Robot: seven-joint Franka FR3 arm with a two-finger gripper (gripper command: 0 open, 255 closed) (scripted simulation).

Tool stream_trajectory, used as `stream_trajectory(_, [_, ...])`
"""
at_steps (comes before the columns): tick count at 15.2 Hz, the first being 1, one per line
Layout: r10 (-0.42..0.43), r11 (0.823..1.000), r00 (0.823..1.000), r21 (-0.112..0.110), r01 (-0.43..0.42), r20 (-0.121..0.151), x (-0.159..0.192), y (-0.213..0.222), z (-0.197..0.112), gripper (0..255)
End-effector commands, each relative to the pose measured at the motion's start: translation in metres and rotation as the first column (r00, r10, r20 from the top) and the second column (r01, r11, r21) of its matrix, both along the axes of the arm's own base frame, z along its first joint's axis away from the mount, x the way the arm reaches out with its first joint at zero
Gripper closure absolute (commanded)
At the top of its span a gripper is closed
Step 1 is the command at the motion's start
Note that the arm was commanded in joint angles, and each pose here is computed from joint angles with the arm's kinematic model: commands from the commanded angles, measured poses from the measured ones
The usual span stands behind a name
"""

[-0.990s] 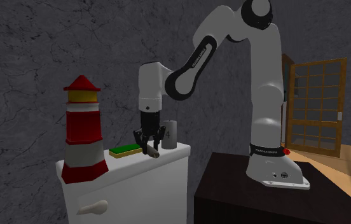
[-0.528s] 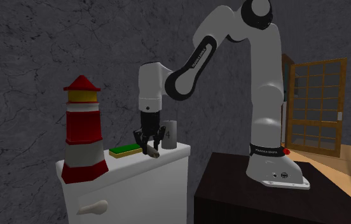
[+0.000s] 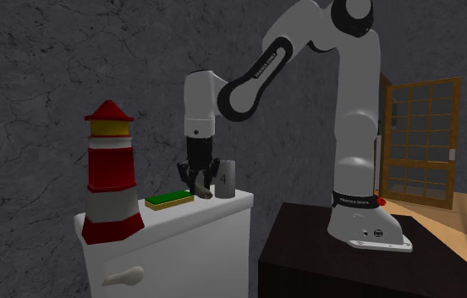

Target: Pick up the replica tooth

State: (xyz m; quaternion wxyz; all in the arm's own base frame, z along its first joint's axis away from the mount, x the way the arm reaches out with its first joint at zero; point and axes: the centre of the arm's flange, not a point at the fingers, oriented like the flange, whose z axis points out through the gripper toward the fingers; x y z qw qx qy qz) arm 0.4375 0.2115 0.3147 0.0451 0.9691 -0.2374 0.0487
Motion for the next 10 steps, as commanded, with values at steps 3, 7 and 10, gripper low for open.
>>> stream_trajectory(3, [0.0,1.0,1.0,0.0,0.0,-0.001,-0.001,0.001,0.021,255])
stream_trajectory(7, [0.0,1.0,1.0,0.0,0.0,-0.001,-0.001,0.001,0.042,255])
stream_trajectory(10, [0.0,1.0,1.0,0.0,0.0,-0.001,-0.001,0.001,0.048,255])
